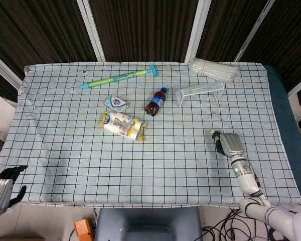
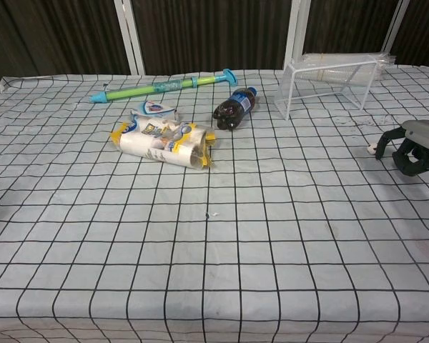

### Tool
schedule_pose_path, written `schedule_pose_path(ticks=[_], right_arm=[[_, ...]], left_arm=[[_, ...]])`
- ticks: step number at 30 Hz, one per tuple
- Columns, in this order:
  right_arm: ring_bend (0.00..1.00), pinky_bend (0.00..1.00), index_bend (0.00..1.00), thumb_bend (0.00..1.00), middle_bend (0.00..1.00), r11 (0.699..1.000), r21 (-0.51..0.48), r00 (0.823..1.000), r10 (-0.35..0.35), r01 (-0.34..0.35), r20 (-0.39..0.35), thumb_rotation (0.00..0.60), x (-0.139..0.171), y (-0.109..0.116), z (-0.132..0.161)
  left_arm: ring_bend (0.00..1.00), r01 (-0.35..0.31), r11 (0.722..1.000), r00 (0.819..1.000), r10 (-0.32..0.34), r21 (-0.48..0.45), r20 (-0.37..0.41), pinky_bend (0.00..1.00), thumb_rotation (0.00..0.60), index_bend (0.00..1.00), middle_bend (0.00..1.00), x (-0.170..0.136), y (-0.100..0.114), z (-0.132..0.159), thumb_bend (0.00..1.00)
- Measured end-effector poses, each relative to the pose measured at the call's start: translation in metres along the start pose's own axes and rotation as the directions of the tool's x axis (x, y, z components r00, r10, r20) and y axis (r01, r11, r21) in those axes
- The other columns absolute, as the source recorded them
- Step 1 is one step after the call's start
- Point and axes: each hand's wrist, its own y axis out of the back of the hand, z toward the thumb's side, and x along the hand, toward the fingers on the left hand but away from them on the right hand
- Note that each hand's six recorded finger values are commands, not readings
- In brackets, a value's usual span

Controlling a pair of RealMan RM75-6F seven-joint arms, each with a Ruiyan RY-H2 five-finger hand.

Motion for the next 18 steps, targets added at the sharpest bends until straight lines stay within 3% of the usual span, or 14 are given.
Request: schedule_pose_path(ticks=[18], right_arm=[[1.0,0.93,0.53,0.78,0.91,1.0,0.003,1.0,-0.002,0.002,0.004,0.6,-0.0013,0.001,0.0008]], left_arm=[[0.26,-0.007,1.0,1.0,0.007,-0.005,-0.004,0.43,0.6,0.25,0.3,0.0004,0.0021,-0.0012,0.39]])
